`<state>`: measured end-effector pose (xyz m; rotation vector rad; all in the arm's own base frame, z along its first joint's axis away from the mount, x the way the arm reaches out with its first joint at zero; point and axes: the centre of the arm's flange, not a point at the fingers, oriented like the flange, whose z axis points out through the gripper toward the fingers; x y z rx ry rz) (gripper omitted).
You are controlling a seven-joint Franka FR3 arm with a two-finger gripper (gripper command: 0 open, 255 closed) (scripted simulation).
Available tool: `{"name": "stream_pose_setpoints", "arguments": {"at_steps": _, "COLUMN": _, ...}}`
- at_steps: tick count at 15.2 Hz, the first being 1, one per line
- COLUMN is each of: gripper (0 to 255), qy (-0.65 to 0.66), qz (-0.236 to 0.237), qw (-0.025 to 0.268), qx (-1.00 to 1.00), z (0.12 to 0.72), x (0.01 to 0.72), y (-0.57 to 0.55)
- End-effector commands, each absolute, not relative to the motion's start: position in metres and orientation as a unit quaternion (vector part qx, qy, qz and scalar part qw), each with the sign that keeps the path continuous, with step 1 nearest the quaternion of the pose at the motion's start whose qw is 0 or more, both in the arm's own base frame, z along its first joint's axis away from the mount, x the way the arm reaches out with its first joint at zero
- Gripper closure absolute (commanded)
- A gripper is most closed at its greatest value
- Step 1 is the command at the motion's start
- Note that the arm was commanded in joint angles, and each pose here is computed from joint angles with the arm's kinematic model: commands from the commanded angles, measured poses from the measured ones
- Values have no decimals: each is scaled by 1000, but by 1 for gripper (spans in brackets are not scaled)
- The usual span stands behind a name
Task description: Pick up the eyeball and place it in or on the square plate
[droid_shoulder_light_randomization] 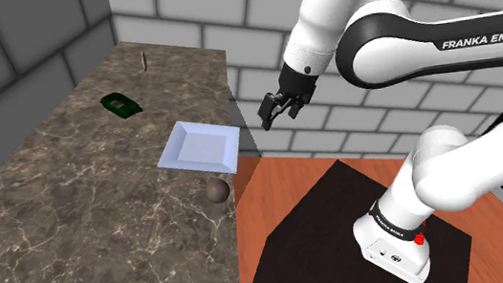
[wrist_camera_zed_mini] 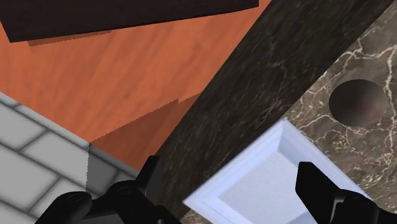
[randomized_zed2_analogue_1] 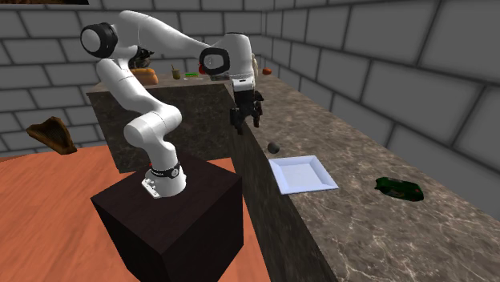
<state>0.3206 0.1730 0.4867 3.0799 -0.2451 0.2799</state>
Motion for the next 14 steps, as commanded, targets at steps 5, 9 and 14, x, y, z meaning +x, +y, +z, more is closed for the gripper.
{"name": "stream_pose_setpoints", "arguments": {"at_steps": 5, "gripper": 0, "qy": -79, "qz": 99, "qw": 16, "qx": 992, "z": 441, "x": 329, "y": 237}}
{"name": "stream_pose_setpoints", "arguments": {"at_steps": 9, "gripper": 0, "qy": -78, "qz": 104, "qw": 14, "qx": 991, "z": 411, "x": 334, "y": 280}}
{"name": "stream_pose_setpoints", "arguments": {"at_steps": 14, "gripper": 0, "qy": -78, "qz": 111, "qw": 12, "qx": 991, "z": 375, "x": 340, "y": 334}}
